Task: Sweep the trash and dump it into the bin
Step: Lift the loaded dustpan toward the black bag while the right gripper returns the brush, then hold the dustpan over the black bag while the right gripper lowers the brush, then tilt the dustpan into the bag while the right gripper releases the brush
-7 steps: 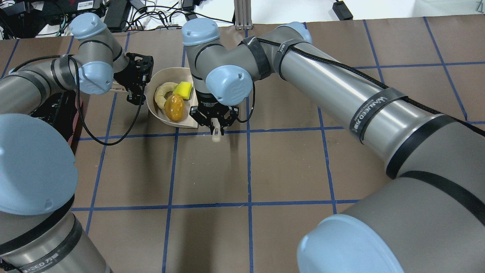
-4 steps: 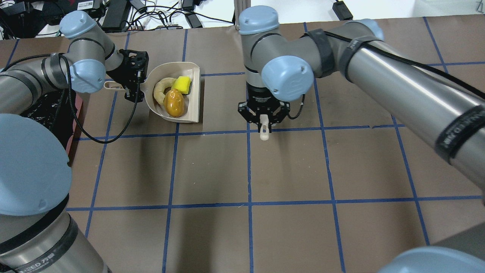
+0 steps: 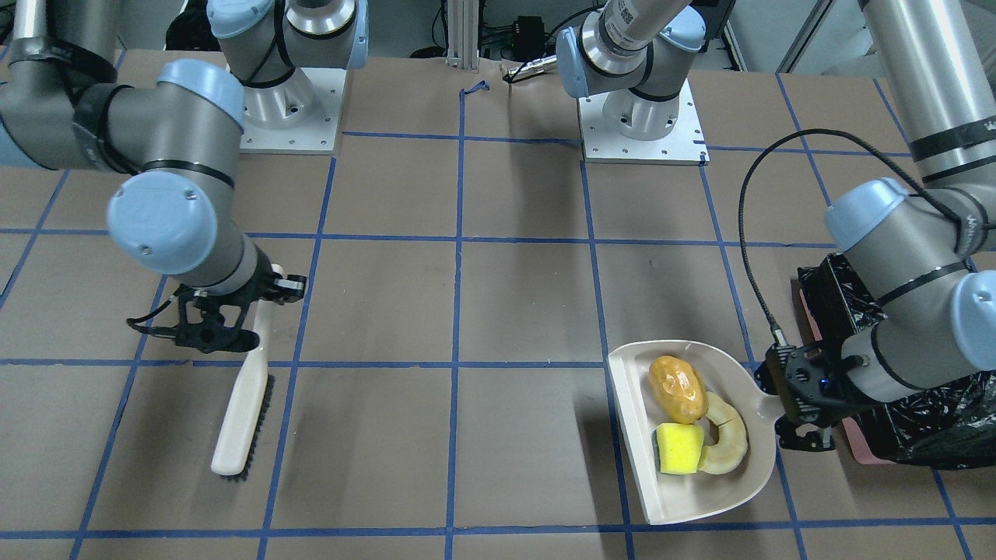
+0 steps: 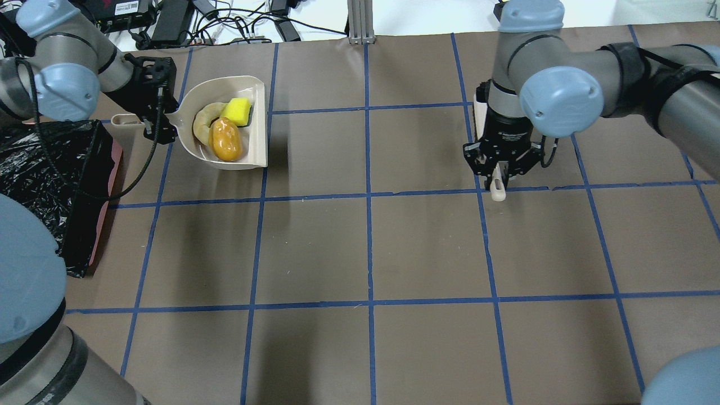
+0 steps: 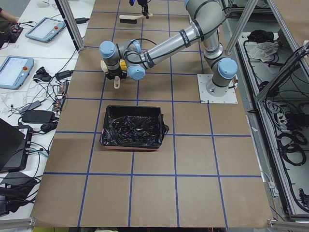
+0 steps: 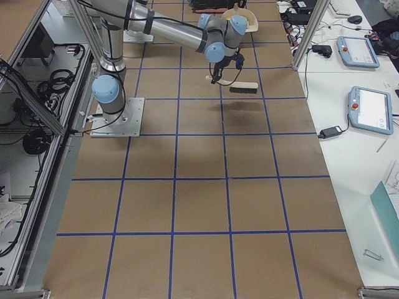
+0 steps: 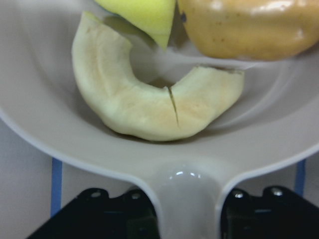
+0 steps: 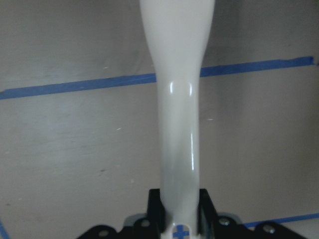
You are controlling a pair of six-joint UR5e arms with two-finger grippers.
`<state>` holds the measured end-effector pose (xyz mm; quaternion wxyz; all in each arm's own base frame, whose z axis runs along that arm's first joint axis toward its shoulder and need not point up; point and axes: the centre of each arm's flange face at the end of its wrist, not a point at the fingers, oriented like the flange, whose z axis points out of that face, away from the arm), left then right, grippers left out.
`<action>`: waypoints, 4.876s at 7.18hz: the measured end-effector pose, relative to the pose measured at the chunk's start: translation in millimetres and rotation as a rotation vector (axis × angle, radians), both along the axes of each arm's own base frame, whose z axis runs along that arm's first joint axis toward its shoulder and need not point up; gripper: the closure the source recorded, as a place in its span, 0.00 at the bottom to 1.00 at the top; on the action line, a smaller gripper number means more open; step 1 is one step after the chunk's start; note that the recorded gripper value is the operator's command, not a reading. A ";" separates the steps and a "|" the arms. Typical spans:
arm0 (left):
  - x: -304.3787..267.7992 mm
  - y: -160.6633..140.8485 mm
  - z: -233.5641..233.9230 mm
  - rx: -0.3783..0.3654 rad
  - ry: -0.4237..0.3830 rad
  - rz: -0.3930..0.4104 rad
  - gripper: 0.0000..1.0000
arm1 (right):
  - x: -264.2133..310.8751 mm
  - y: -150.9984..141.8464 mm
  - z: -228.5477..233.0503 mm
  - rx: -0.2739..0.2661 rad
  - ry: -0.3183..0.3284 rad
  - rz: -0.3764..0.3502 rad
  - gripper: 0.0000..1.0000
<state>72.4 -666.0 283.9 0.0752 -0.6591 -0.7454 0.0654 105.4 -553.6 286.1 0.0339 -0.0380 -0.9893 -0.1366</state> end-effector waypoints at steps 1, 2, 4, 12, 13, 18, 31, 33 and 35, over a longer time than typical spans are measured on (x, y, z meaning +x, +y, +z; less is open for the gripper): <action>27.6 6.5 20.8 0.004 -0.002 0.017 1.00 | -48.9 -4.4 -9.2 -0.005 0.004 0.017 1.00; 61.1 13.9 38.0 0.003 -0.008 0.027 1.00 | -91.3 -6.8 -15.8 -0.019 0.006 0.035 1.00; 141.4 38.7 59.7 -0.011 -0.009 0.033 1.00 | -136.8 -7.3 -20.4 -0.035 -0.005 0.086 1.00; 387.5 180.5 87.5 0.009 -0.139 -0.008 1.00 | -192.4 -8.9 -47.8 -0.004 -0.042 0.100 0.99; 395.5 185.0 84.9 0.039 -0.173 -0.019 1.00 | -192.5 -8.8 -48.5 -0.002 -0.043 0.101 0.99; 410.8 190.6 74.7 0.172 -0.300 -0.058 1.00 | -197.6 -8.1 -51.7 0.003 -0.046 0.094 0.52; 397.8 169.6 86.0 0.260 -0.478 -0.095 1.00 | -156.2 -26.4 58.9 -0.102 -0.007 0.074 0.00; 394.3 167.0 87.3 0.263 -0.483 -0.102 1.00 | -132.6 -8.7 131.2 -0.173 -0.028 0.072 0.00; 379.1 157.5 98.9 0.274 -0.525 -0.130 1.00 | -82.0 10.8 183.2 -0.231 -0.042 0.035 0.00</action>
